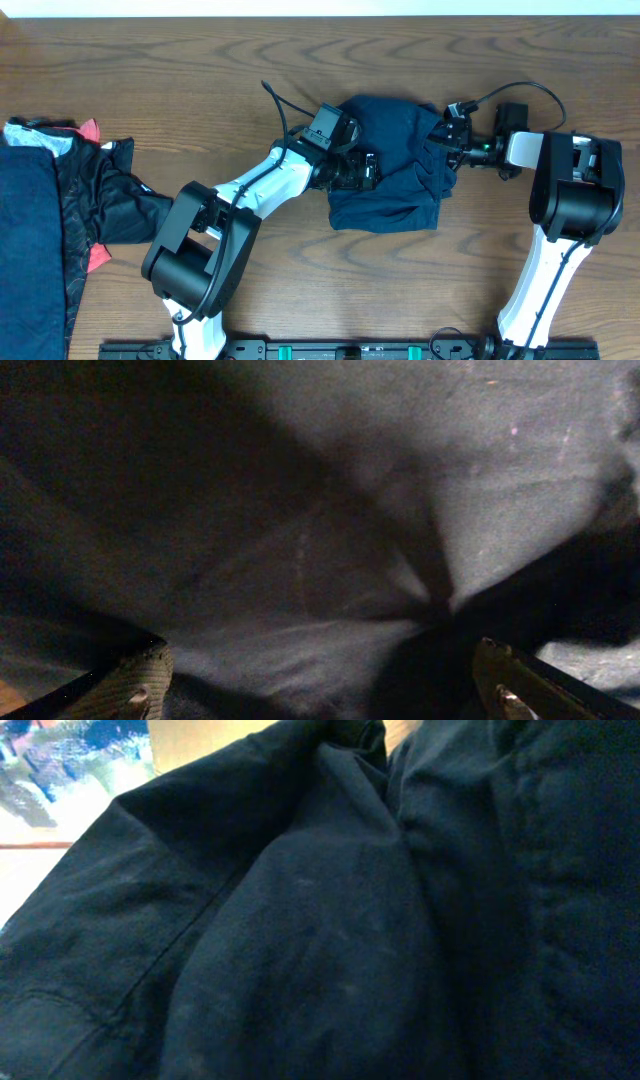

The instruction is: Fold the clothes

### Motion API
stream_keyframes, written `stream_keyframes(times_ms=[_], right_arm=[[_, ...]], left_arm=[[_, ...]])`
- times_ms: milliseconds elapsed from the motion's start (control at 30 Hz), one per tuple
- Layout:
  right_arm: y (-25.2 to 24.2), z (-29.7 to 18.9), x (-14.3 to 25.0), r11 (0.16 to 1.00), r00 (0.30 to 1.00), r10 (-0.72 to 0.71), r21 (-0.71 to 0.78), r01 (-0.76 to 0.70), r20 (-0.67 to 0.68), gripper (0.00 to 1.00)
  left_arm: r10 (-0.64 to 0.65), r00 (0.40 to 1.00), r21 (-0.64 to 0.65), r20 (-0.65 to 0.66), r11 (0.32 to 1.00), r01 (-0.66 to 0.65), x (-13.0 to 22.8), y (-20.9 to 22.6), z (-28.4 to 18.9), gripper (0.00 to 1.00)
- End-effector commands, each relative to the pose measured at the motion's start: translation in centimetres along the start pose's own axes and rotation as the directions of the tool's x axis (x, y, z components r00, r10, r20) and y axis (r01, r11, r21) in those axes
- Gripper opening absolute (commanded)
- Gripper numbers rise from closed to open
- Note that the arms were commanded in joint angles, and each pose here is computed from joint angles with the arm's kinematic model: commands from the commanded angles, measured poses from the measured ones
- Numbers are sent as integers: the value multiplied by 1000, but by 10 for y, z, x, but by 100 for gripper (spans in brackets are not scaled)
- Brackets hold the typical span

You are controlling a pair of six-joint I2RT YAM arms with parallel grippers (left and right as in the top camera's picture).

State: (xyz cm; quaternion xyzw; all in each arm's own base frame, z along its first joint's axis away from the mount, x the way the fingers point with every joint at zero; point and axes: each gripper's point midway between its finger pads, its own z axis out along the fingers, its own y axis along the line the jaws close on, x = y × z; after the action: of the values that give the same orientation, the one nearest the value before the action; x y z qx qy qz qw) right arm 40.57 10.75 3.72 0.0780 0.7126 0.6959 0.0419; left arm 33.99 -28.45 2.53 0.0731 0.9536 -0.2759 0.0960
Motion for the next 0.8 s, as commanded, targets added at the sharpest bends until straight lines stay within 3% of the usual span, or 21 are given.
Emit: stream_keyframes(times_ms=[0, 467, 533, 567, 600, 633, 667, 767], right_arm=[[-177, -43, 35, 816, 967, 195, 520, -251, 161, 1], [-172, -44, 27, 833, 985, 115, 528, -165, 127, 1], [-171, -43, 29, 838, 989, 102, 527, -146, 111, 49], [-171, -43, 29, 841, 990, 93, 524, -134, 103, 51], [-170, -43, 29, 842, 991, 90, 523, -130, 101, 43], [-170, -43, 29, 842, 991, 90, 523, -130, 101, 6], [-170, -43, 29, 842, 991, 90, 523, -130, 102, 1], [-170, -43, 28, 842, 991, 89, 523, -130, 102, 1]], left_arm=[[-13, 999, 11, -38, 1000, 13, 10, 5, 12, 98], [20, 1000, 73, 17, 997, -21, -5, -9, 10, 98], [20, 1000, 68, 19, 997, -21, -5, -8, 10, 98], [20, 1000, 68, 19, 997, -21, -5, -8, 10, 98], [20, 1000, 68, 19, 997, -21, -5, -8, 10, 98], [20, 1000, 68, 19, 997, -22, -5, -8, 10, 98], [20, 1000, 68, 19, 997, -22, -5, -8, 10, 98], [20, 1000, 68, 19, 997, -22, -5, -8, 10, 98]])
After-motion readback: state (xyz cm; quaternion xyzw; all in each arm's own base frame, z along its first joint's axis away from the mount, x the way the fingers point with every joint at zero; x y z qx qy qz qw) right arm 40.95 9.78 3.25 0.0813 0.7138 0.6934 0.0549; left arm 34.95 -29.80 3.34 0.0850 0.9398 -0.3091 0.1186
